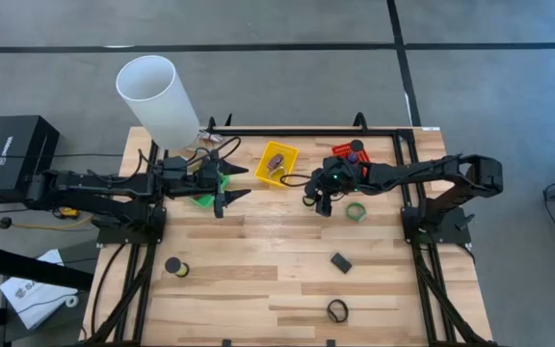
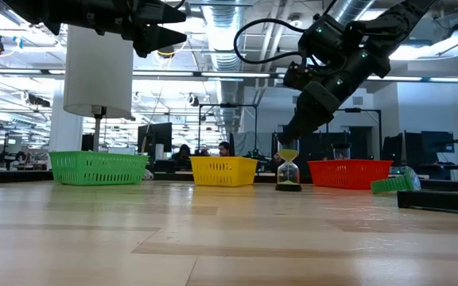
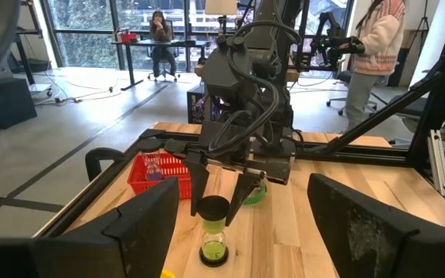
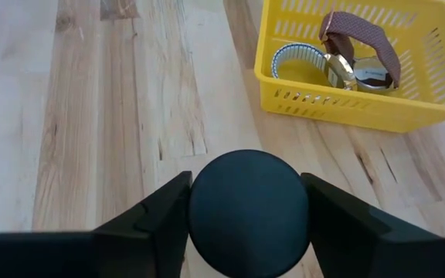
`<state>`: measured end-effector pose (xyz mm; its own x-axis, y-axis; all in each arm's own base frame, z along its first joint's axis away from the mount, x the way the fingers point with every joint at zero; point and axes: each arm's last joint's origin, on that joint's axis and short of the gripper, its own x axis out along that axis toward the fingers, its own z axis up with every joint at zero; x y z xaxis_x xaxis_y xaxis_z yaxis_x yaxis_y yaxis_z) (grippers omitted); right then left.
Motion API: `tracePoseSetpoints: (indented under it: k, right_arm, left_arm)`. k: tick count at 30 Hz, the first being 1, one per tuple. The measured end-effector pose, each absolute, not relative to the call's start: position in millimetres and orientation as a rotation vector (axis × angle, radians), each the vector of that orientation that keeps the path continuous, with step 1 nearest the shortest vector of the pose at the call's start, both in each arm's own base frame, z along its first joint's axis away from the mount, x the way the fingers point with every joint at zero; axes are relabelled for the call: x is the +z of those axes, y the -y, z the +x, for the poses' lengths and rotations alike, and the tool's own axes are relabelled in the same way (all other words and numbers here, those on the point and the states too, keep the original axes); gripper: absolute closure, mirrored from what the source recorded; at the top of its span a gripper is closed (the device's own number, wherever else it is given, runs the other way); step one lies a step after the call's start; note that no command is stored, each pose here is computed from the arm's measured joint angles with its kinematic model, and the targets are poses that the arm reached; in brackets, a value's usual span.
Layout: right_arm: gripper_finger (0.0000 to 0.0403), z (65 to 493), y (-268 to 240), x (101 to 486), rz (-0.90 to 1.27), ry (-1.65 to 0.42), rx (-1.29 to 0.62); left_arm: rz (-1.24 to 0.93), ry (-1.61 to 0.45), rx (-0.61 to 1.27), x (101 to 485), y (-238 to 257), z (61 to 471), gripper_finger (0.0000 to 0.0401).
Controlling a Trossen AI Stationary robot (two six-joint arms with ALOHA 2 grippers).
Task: Pick & Place Office items
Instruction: Put the right yellow hourglass into the red bin
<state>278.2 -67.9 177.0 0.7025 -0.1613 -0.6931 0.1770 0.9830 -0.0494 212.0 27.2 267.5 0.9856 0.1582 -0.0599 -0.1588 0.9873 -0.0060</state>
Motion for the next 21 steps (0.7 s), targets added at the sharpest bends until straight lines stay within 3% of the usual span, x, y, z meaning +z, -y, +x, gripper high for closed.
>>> tracePoseSetpoints:
  k: [4, 12, 21]
  right_arm:
    - [0.0183, 277.9, 68.5, 176.9, 0.018, -0.772, -0.2]
    - [0.0201, 273.9, 71.5, 178.9, 0.026, -0.786, -0.211]
    - [0.0197, 255.4, 68.4, 205.3, 0.023, -0.758, -0.221]
  left_arm:
    - [-0.011, -0.059, 0.16, 267.5, -27.3, 212.1, 0.0119]
    - [-0.011, -0.059, 0.16, 267.5, -27.3, 212.0, 0.0119]
    - [-0.011, -0.059, 0.16, 267.5, -27.3, 212.0, 0.0119]
